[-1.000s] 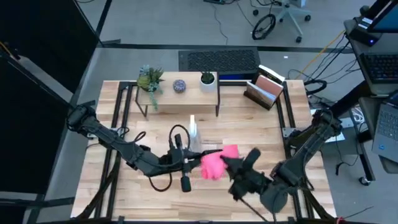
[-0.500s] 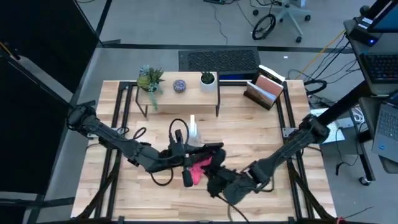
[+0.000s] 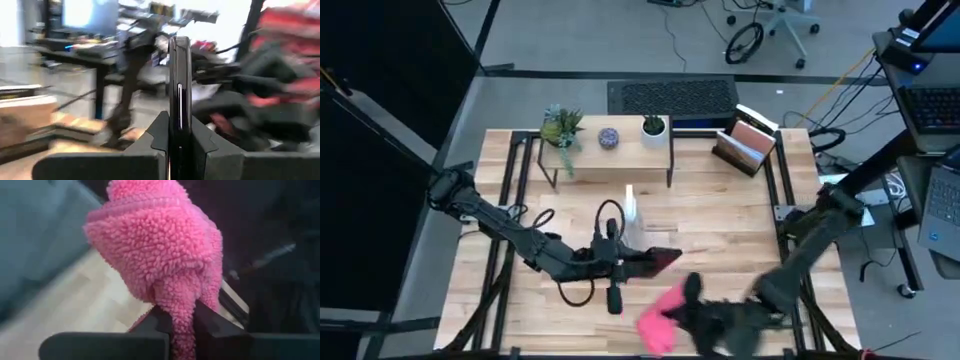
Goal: Apply microfiber cloth
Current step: Wipe the back of the cellphone using the pink microfiber cloth
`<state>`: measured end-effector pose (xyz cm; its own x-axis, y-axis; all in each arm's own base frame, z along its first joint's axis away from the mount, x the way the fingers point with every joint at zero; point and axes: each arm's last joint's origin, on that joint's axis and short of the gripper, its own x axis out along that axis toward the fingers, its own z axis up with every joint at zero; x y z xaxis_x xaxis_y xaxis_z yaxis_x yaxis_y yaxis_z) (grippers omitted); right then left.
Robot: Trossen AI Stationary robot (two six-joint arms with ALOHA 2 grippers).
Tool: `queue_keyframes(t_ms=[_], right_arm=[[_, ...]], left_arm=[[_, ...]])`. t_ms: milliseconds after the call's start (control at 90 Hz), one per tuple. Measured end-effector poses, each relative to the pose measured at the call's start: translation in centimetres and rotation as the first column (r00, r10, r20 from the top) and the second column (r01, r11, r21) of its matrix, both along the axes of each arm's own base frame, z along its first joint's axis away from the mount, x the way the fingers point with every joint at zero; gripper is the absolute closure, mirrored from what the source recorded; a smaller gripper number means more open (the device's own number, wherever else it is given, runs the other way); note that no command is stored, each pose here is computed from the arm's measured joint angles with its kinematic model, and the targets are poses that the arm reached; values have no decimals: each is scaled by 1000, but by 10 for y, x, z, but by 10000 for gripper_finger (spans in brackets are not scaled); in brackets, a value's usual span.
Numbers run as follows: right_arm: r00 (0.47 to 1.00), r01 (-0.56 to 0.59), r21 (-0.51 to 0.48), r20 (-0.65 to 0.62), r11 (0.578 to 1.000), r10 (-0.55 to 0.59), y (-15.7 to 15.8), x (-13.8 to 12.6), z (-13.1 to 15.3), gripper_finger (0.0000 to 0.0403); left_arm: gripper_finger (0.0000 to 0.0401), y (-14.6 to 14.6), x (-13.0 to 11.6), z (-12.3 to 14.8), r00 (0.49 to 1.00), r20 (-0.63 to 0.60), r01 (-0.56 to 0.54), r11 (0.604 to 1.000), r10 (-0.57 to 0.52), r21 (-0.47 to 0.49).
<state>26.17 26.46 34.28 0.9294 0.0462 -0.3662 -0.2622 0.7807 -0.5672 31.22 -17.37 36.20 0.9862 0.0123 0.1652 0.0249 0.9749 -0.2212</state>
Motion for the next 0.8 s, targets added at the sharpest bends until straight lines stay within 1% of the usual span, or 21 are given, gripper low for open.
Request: queue_keyframes(t_ms=[67, 144, 222, 289, 422, 600, 656, 700, 744, 800], right_arm=[[1000, -20, 78, 18, 997, 19, -2, -25, 20, 394], [999, -50, 177, 24, 983, 46, -5, -53, 39, 394], [996, -82, 247, -1, 966, 85, -6, -78, 48, 394], [994, -93, 282, -28, 955, 105, -7, -96, 52, 394], [995, -62, 313, -51, 948, 83, -6, -115, 51, 394], [996, 13, 304, -88, 953, 14, -7, -122, 43, 394], [994, 36, 299, -109, 954, -3, -8, -122, 40, 394], [992, 55, 304, -124, 951, -18, -8, -121, 37, 394], [990, 74, 311, -138, 948, -32, -9, -122, 35, 394], [986, 100, 320, -156, 942, -51, -9, -122, 33, 394]], left_arm=[[390, -2, -3, 6, 999, 51, 18, 998, -15, -54], [390, -4, -5, 10, 995, 94, 31, 996, -23, -84], [390, -6, -8, 13, 992, 123, 50, 994, -38, -97], [390, -8, -10, 16, 986, 151, 81, 992, -66, -101], [390, -10, -11, 17, 981, 167, 115, 989, -98, -94], [390, -10, -10, 16, 983, 156, 110, 990, -96, -83], [390, -10, -10, 14, 988, 133, 87, 995, -80, -48], [390, -10, -9, 10, 996, 83, 35, 999, -35, -3], [390, -9, -8, 3, 1000, 15, -19, 998, 18, 66], [390, -10, -7, -8, 993, -86, -61, 984, 76, 166]])
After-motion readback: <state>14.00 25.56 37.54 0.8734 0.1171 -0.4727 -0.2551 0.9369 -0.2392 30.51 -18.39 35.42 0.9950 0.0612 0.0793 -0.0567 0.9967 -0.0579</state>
